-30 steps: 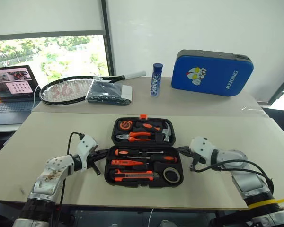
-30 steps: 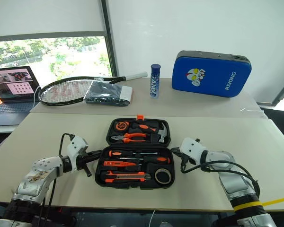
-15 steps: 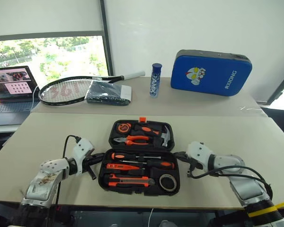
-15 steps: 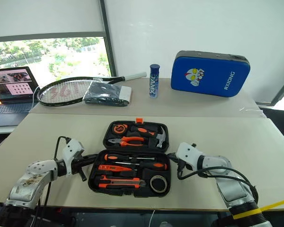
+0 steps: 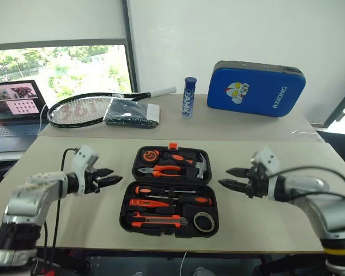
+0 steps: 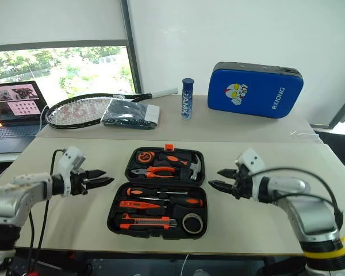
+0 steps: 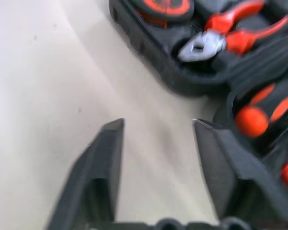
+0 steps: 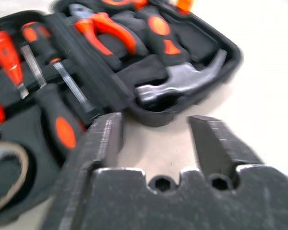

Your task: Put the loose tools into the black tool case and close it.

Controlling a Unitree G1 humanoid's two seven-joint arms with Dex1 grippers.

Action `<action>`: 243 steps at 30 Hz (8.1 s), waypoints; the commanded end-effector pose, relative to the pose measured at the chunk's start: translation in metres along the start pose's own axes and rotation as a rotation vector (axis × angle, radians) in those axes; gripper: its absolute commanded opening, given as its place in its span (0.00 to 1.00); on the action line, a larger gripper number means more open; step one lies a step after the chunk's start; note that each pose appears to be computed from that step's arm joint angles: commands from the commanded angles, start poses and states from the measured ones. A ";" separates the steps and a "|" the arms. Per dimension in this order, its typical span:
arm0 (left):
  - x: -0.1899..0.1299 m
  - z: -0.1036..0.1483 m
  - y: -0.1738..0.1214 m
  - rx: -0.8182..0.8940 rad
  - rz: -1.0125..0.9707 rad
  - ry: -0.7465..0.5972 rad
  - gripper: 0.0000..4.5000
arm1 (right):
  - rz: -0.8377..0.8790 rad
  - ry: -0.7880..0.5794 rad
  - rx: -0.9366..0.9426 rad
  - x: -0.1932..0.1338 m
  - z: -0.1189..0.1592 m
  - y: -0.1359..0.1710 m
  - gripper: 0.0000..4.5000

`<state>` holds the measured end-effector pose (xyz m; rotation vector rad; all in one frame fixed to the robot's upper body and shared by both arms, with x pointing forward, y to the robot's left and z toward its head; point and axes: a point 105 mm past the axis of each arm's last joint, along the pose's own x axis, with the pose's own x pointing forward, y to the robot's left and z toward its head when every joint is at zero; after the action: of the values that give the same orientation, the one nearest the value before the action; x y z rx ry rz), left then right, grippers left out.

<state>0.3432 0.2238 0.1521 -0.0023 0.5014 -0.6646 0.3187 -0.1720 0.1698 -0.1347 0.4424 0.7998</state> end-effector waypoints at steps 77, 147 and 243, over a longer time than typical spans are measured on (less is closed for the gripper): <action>0.010 -0.027 -0.073 0.776 -0.246 -0.564 0.23 | 0.180 -0.628 -0.898 0.001 -0.024 0.051 0.61; -0.009 -0.100 -0.092 0.534 -0.447 -0.138 0.02 | 0.083 -0.174 -0.786 0.044 -0.031 0.003 0.00; 0.101 -0.067 -0.092 0.434 -0.390 0.138 0.02 | 0.210 -0.224 -0.624 0.065 -0.035 0.074 0.00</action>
<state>0.3391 0.0781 0.1207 0.4040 0.2590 -1.1904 0.2881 -0.0811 0.0751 -0.5598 0.1397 1.1698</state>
